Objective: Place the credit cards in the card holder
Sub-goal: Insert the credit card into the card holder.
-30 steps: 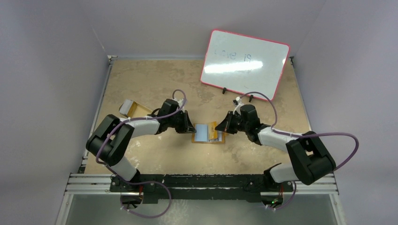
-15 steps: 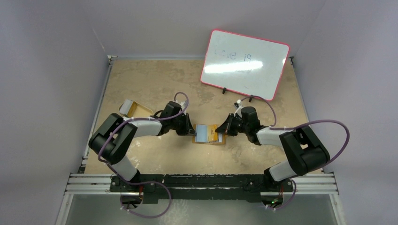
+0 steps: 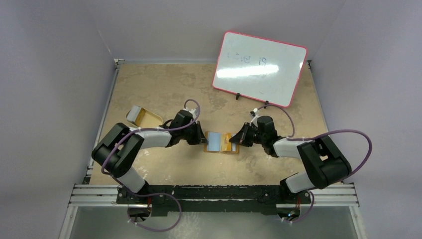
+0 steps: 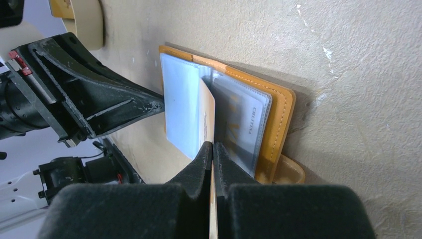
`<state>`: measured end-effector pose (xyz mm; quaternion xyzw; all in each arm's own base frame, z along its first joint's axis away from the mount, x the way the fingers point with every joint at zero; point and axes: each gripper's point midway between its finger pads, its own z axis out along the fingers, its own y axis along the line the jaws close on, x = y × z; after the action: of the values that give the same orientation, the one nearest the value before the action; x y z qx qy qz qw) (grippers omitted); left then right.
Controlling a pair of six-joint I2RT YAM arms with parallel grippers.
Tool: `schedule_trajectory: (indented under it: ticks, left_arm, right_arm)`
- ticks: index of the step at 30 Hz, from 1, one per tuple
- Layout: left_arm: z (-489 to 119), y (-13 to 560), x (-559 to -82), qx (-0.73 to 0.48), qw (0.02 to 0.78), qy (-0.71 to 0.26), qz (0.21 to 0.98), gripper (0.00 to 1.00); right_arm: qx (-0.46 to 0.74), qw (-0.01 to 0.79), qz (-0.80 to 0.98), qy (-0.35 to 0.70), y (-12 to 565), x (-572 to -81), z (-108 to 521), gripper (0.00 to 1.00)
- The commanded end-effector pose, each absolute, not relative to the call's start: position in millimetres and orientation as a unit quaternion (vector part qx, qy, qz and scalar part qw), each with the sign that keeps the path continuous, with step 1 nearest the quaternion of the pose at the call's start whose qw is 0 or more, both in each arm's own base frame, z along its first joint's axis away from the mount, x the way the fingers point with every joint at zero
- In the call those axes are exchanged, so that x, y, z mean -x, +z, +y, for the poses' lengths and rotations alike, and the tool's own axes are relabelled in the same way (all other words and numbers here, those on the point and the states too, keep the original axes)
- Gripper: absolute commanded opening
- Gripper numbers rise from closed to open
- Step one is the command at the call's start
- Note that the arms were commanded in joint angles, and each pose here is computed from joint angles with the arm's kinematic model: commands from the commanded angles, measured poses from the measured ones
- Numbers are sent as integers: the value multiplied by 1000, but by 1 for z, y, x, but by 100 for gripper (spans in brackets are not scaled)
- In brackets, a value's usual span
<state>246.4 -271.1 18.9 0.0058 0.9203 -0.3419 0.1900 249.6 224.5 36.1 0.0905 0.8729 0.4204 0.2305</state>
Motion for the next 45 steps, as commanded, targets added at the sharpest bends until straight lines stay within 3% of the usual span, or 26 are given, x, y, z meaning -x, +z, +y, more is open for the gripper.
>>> schedule_trajectory:
  ticks: [1,21,45]
  left_arm:
    - [-257,1,-231,2,176,-306,936,0]
    - [-271,7,-228,0,179,-317,931,0]
    - [-271,2,-240,-10,193,-287,938,0]
  right_arm:
    - [-94,246,872,413,35,-253,221,0]
    - [-100,273,858,423,41,-268,225,0]
    - [-35,196,897,393,10,-247,229,0]
